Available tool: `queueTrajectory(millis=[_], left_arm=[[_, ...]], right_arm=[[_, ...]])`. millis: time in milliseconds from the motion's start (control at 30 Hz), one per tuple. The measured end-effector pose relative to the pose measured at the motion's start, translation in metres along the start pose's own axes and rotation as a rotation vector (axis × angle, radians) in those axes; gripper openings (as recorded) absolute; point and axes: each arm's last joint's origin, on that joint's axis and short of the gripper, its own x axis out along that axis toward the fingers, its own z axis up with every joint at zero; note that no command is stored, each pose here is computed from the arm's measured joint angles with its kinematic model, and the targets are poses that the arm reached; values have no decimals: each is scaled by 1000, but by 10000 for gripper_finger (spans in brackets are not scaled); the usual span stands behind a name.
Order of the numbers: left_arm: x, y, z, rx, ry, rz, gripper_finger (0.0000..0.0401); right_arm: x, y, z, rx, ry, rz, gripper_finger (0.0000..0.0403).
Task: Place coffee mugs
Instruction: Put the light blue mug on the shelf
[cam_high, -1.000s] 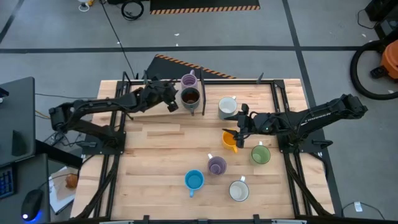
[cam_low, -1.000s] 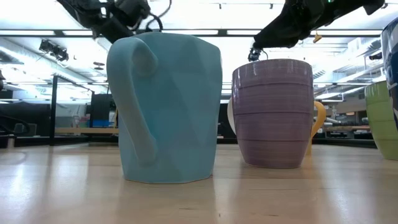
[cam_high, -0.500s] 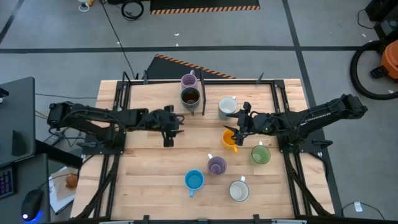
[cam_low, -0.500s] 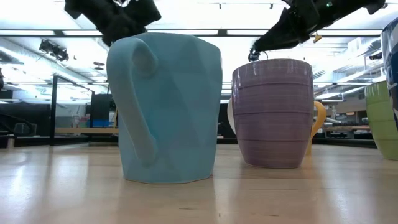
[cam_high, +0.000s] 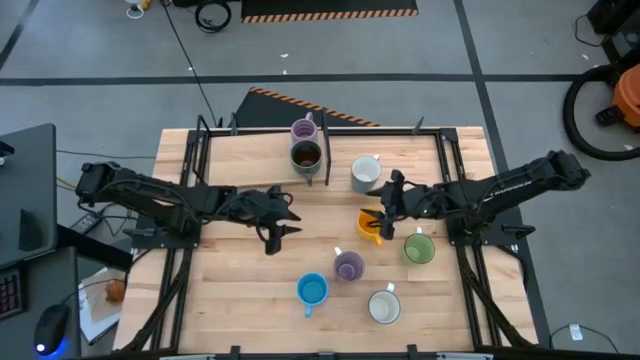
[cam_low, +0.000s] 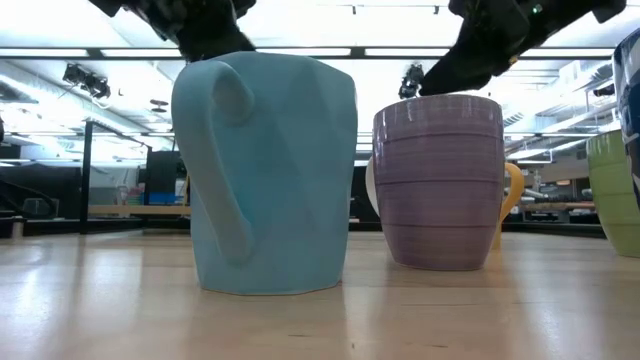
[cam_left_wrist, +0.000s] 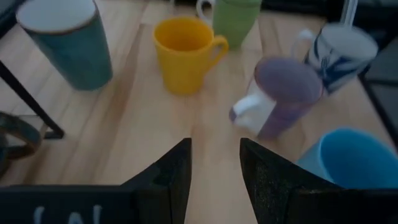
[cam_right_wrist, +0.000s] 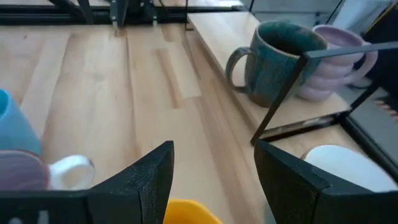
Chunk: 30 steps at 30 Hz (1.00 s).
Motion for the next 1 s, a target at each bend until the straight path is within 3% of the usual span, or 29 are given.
queueTrajectory(millis=[100, 200, 300, 467, 700, 1000], left_arm=[[3, 3, 1, -58, -7, -1, 141], [5, 0, -2, -87, 50, -70, 141], [5, -11, 1, -81, 111, -172, 141], [5, -35, 1, -4, 212, -225, 141], [15, -51, -2, -90, 256, -206, 147], [41, -64, 6, -144, 325, -197, 204]], right_arm=[[1, 6, 1, -17, 33, -34, 229], [1, 9, 5, -30, 19, -56, 229], [1, 9, 8, -23, -11, -87, 229], [4, 8, 9, 35, -43, -98, 229], [11, 11, 5, 42, -33, -99, 229], [12, 13, 8, 27, -60, -91, 229]])
